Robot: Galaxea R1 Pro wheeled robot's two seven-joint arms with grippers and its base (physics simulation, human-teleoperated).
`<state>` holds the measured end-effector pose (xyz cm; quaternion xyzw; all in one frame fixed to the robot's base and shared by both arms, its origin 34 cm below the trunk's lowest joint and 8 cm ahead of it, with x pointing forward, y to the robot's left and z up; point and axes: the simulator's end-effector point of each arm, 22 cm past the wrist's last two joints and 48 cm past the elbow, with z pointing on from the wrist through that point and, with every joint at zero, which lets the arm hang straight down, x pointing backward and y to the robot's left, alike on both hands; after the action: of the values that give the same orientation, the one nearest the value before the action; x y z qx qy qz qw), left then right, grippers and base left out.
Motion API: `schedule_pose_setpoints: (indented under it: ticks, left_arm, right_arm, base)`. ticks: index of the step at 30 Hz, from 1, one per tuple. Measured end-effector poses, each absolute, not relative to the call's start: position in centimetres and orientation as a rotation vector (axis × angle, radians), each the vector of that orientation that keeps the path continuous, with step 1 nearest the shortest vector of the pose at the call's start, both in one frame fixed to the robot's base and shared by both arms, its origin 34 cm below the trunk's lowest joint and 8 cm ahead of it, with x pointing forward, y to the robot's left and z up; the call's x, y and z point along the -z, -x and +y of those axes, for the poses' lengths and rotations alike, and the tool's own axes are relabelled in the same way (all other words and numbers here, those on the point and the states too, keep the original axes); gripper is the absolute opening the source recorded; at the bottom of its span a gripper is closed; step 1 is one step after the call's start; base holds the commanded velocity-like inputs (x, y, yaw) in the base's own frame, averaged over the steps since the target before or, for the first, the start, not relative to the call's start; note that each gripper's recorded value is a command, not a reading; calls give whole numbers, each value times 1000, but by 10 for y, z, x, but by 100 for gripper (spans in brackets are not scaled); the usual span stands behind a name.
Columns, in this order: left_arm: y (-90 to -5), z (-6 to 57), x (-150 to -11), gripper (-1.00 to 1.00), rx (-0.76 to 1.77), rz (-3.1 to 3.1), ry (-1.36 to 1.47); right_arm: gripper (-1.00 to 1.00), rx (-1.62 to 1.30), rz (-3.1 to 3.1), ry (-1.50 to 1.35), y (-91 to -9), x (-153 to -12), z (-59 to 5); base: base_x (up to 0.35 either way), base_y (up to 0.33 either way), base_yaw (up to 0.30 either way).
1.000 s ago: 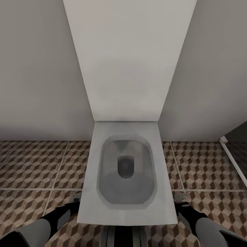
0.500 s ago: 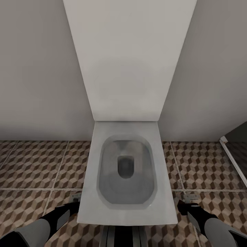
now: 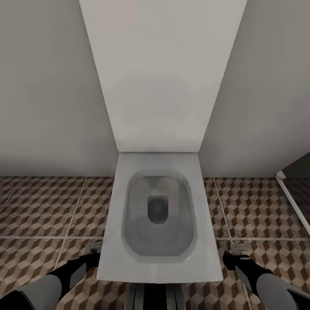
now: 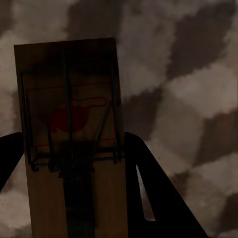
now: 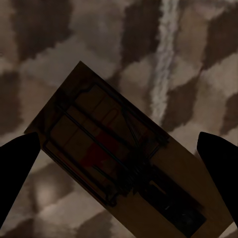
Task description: Take the four mousetraps from the cabinet in the bathroom and place them on the bathroom floor. Make sure all four end up on the same floor surface, and ensure that at least two of them are either under or directly next to the same bathroom sink.
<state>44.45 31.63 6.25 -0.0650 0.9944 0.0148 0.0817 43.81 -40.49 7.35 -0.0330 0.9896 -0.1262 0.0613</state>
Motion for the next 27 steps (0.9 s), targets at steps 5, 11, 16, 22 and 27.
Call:
schedule_pose_setpoints:
  ticks: [5, 11, 16, 22, 27]
  left_arm:
    - [-444, 330, -64, -100, -70, 2968, 200]
    - [-445, 340, -65, -100, -80, 2960, 259]
    - [-445, 341, -65, -100, -78, 2957, 276]
    - [-445, 339, -65, -100, -77, 2959, 265]
    - [-444, 334, -64, -100, -69, 2964, 243]
  right_arm:
    - [-100, 380, 2992, 102, -438, -73, -404]
    - [-100, 379, 2992, 103, -438, -73, -404]
    - [-100, 378, 2992, 104, -439, -73, -403]
    - [-100, 378, 2992, 105, -439, -73, -403]
    - [-100, 377, 2992, 105, -439, -73, -403]
  base:
    - [0, 0, 0]
    - [0, 0, 0]
    - [0, 0, 0]
    - [0, 0, 0]
    - [0, 0, 0]
